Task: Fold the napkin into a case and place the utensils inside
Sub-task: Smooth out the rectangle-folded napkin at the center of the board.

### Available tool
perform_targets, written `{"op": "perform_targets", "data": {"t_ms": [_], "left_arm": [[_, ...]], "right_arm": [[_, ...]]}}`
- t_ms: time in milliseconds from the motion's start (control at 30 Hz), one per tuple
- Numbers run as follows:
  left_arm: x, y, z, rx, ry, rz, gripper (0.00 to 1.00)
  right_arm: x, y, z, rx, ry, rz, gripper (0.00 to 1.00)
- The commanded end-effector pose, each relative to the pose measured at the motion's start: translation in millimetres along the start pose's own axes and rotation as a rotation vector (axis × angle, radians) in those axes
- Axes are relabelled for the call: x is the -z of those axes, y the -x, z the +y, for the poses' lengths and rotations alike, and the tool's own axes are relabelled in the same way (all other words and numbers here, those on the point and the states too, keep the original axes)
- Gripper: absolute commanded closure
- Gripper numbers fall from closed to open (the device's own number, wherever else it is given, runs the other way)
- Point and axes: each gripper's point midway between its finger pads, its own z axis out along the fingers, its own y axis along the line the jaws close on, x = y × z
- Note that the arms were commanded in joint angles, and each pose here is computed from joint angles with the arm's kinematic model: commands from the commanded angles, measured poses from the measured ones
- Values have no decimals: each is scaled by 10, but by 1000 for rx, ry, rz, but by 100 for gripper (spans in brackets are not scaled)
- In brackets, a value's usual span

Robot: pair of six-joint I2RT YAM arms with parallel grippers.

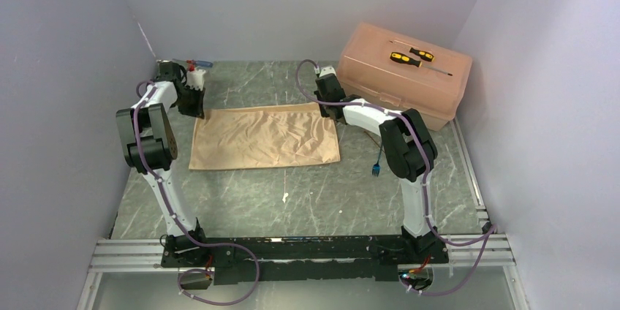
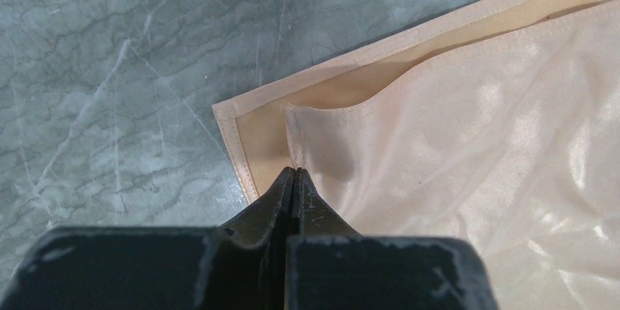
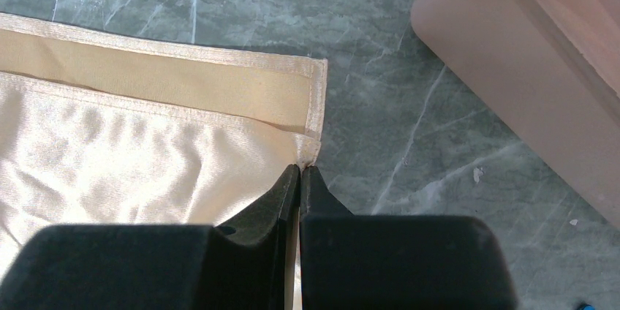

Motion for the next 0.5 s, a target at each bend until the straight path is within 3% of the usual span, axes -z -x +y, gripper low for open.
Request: {"op": "perform_targets", "data": {"t_ms": [0, 467], "left_arm": [[236, 324, 7, -13, 33, -98, 97], [335, 324, 215, 25, 131, -141, 97]], "right_arm": [[248, 534, 30, -22, 27, -130, 100], [145, 646, 101, -17, 42, -142, 100]]}}
